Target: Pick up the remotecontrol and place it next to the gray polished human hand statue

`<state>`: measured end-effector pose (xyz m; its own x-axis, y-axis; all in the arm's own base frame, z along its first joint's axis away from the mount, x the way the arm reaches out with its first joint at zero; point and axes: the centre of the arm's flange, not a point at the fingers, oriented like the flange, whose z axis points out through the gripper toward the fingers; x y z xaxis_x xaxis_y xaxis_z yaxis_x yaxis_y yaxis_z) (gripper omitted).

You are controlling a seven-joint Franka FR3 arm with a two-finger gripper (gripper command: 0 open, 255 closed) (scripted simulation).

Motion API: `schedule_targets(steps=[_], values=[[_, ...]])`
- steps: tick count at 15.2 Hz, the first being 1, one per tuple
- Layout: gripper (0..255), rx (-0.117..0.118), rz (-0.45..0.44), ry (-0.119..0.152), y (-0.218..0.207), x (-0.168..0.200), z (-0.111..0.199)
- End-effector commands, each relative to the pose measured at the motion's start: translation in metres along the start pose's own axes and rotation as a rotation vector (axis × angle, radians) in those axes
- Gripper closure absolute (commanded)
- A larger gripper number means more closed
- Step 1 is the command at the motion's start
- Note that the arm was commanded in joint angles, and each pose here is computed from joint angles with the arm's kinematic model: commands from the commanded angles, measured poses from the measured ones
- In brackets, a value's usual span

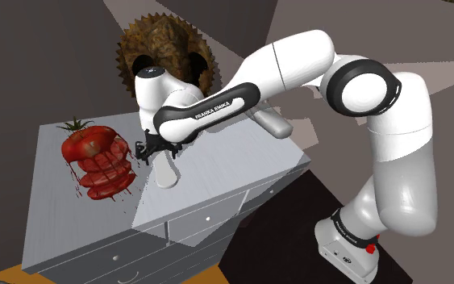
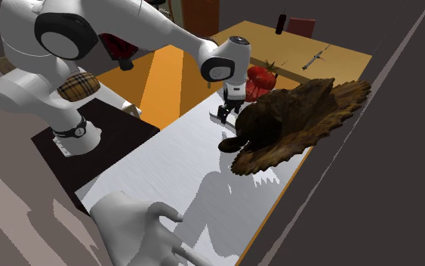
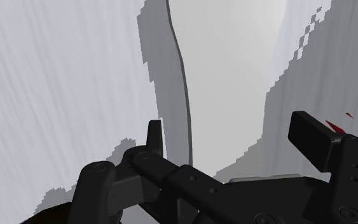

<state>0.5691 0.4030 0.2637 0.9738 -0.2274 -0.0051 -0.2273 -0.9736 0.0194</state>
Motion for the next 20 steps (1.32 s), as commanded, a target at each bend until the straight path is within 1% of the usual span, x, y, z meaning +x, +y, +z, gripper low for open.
schedule_targets(steps=[1, 8, 9, 18, 20], values=[[0, 0.0, -0.006, -0.005, -0.002, -0.004, 0.009], [0, 0.0, -0.006, -0.005, -0.002, -0.004, 0.009], [255, 0.0, -0.006, -0.005, -0.003, -0.004, 0.009], [255, 0.0, -0.006, -0.005, -0.002, -0.004, 0.009], [255, 0.0, -0.006, -0.005, -0.001, -0.004, -0.001]])
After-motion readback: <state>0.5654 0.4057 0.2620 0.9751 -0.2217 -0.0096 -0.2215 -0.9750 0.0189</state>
